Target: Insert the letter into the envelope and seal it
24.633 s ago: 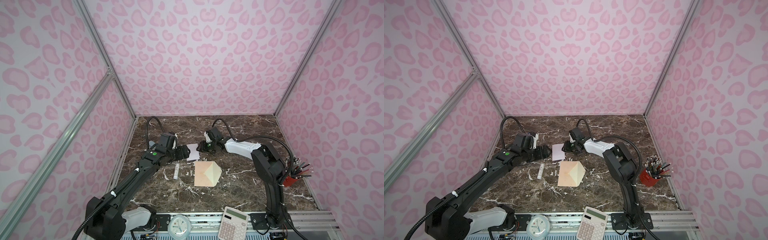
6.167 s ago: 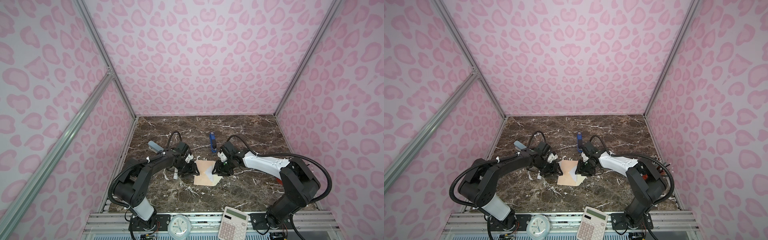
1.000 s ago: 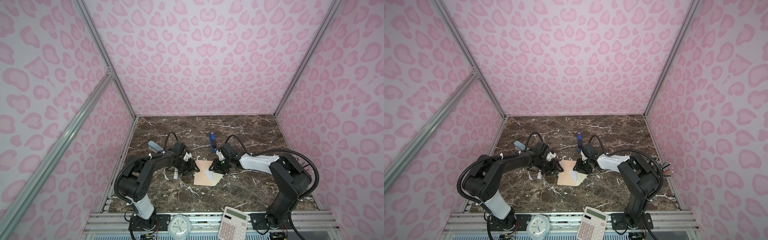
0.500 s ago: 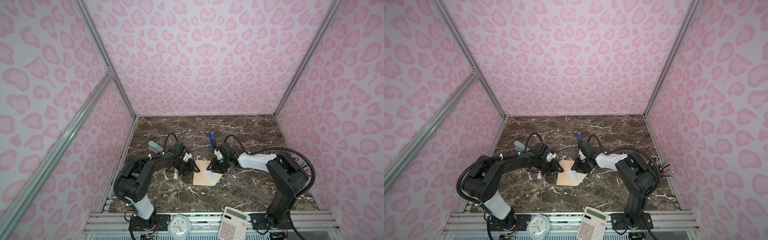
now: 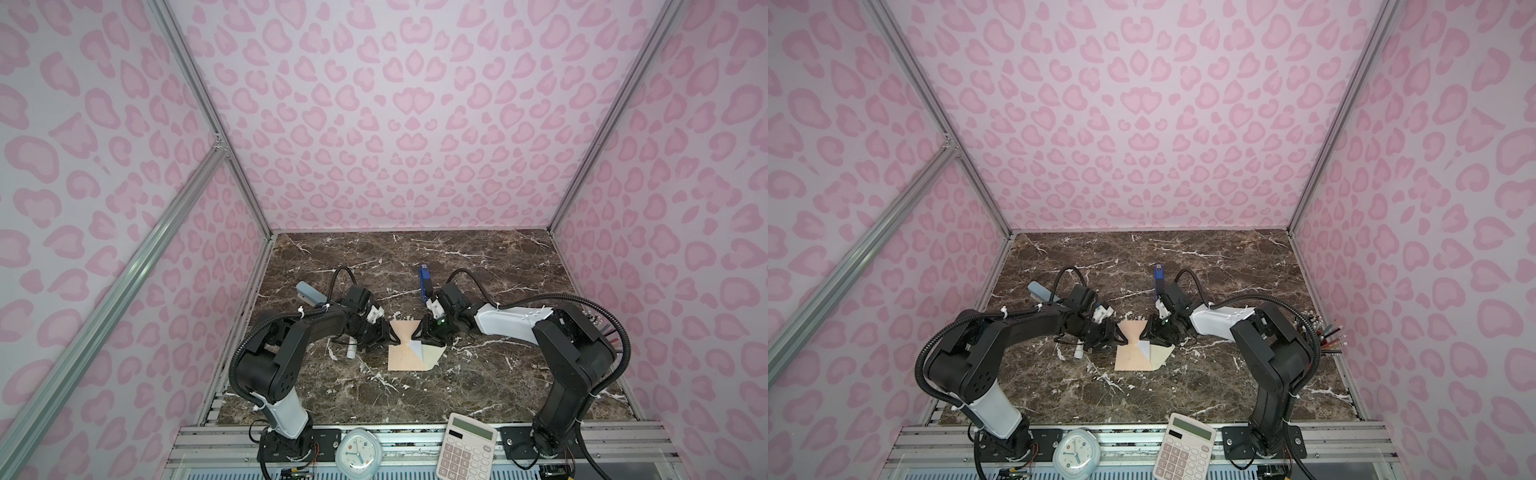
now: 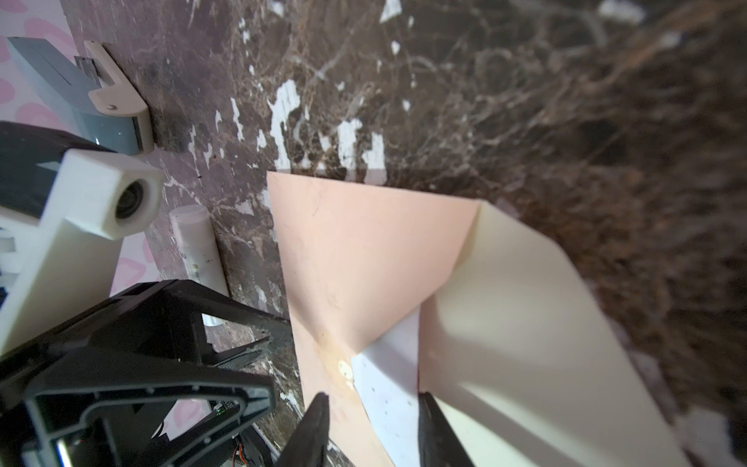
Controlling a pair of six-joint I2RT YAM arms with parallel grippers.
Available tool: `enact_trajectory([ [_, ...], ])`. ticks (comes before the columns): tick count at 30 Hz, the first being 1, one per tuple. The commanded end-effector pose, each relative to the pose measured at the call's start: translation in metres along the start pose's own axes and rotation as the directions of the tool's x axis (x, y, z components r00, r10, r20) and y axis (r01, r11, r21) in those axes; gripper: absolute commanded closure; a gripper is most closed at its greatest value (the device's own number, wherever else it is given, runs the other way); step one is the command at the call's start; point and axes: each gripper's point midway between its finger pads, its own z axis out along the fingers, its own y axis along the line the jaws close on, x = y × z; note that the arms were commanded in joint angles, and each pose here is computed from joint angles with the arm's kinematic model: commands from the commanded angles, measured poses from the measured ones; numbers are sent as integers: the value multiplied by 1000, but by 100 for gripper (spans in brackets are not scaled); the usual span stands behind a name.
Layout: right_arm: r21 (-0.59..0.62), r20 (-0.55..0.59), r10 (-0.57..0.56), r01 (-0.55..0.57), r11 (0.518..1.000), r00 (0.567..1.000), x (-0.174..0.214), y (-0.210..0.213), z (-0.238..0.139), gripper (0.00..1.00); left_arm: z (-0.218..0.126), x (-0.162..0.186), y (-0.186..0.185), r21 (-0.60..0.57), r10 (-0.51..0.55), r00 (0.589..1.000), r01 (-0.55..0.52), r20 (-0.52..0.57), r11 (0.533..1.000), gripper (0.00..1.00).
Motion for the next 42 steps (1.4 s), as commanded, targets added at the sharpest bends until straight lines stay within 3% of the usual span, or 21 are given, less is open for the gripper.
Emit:
enact_trajectory([
  [1, -14, -12, -3, 3, 1000, 1000, 0, 3, 3, 61, 1, 2, 9, -43, -16, 1000, 16, -5, 999, 47],
  [13, 47, -13, -36, 36, 998, 999, -2, 0, 2, 53, -5, 2, 6, -45, -7, 1000, 8, 13, 999, 47],
  [22, 166, -7, -88, 87, 982, 996, 0, -9, -22, 31, -17, -5, -4, -65, 17, 999, -15, 39, 998, 44],
  [26, 189, 8, -107, 103, 977, 994, -1, -7, -34, 26, -24, -9, -11, -67, 31, 997, -27, 67, 997, 42],
  [37, 200, 112, -136, 112, 973, 984, -22, 0, -85, 25, -39, -11, -17, -66, 49, 991, -41, 122, 997, 39],
  [42, 195, 168, -98, 65, 979, 981, -29, -14, -101, 29, -39, -14, -22, -57, 58, 992, -52, 113, 997, 38],
])
